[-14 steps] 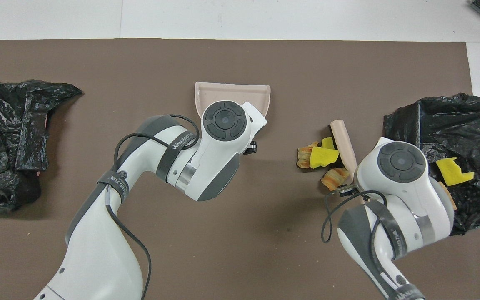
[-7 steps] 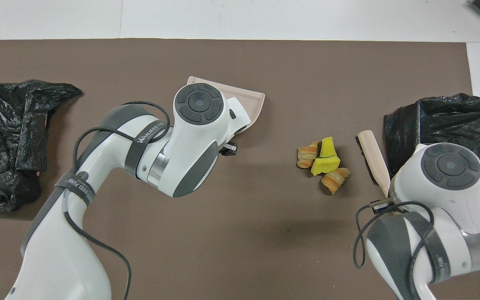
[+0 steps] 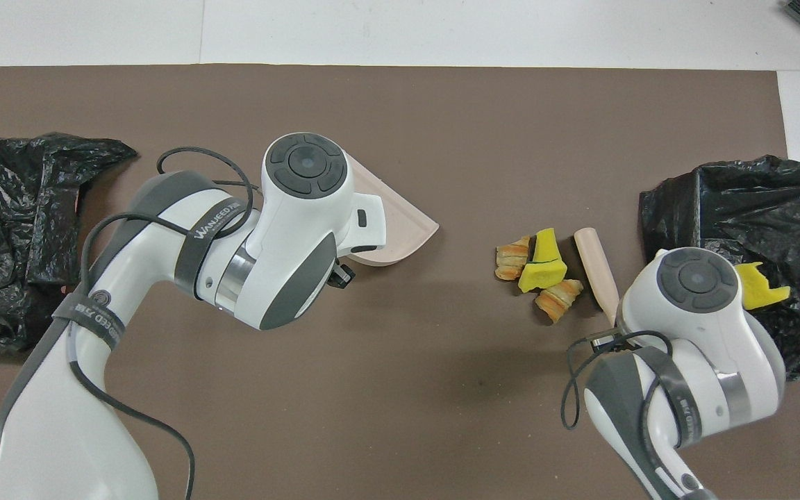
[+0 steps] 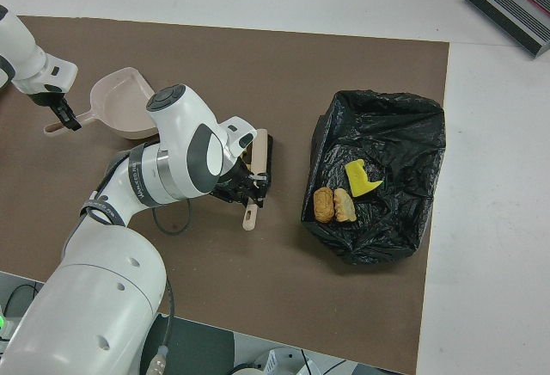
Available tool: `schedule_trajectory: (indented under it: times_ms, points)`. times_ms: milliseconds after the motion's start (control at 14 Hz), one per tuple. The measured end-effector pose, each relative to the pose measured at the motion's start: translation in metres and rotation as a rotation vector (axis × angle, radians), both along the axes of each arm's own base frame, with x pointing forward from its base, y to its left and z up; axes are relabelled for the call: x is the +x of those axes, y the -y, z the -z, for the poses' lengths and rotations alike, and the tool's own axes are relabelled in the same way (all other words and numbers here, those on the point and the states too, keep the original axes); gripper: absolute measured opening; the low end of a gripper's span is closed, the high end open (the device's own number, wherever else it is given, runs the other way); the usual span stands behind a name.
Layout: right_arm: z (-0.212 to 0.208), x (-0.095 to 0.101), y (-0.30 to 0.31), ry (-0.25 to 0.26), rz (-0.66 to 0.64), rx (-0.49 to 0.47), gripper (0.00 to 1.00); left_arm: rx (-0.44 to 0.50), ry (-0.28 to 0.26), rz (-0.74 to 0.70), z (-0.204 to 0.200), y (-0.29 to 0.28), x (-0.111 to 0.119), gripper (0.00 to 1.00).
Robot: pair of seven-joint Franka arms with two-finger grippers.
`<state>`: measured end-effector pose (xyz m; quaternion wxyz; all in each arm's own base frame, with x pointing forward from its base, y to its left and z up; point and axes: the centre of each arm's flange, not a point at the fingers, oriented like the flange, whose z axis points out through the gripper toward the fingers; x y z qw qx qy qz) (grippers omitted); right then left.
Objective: Sweep and dump trash in bin
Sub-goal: 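Sweep the remaining trash into the dustpan with the right gripper's brush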
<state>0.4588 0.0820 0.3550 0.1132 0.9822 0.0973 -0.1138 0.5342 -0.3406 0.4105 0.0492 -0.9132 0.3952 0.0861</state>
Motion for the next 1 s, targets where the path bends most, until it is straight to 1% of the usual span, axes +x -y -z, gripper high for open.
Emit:
schedule_trajectory:
  times_ms: [142,285,498,569,854,997]
  points:
    - [0.006,-0.003,-0.022,0.006,0.012,-0.009,0.26,-0.001,-0.011,0.062,0.002,-0.002,-0.009,0.31]
    - [0.008,-0.003,-0.03,0.023,0.012,-0.005,0.26,-0.022,-0.011,0.18,0.005,-0.003,-0.015,0.31]
    - [0.014,0.0,-0.033,0.031,0.007,0.009,0.26,-0.065,0.007,0.372,0.013,-0.003,-0.022,0.31]
    - [0.018,0.001,-0.038,0.033,0.004,0.02,0.26,-0.075,0.014,0.414,0.016,0.0,-0.027,0.31]
    - [0.021,-0.002,-0.056,0.026,0.007,0.06,0.26,-0.1,0.067,0.506,0.024,0.015,-0.048,0.31]
    - [0.021,-0.007,-0.078,0.025,0.002,0.099,0.26,-0.098,0.071,0.553,0.027,0.02,-0.057,0.31]
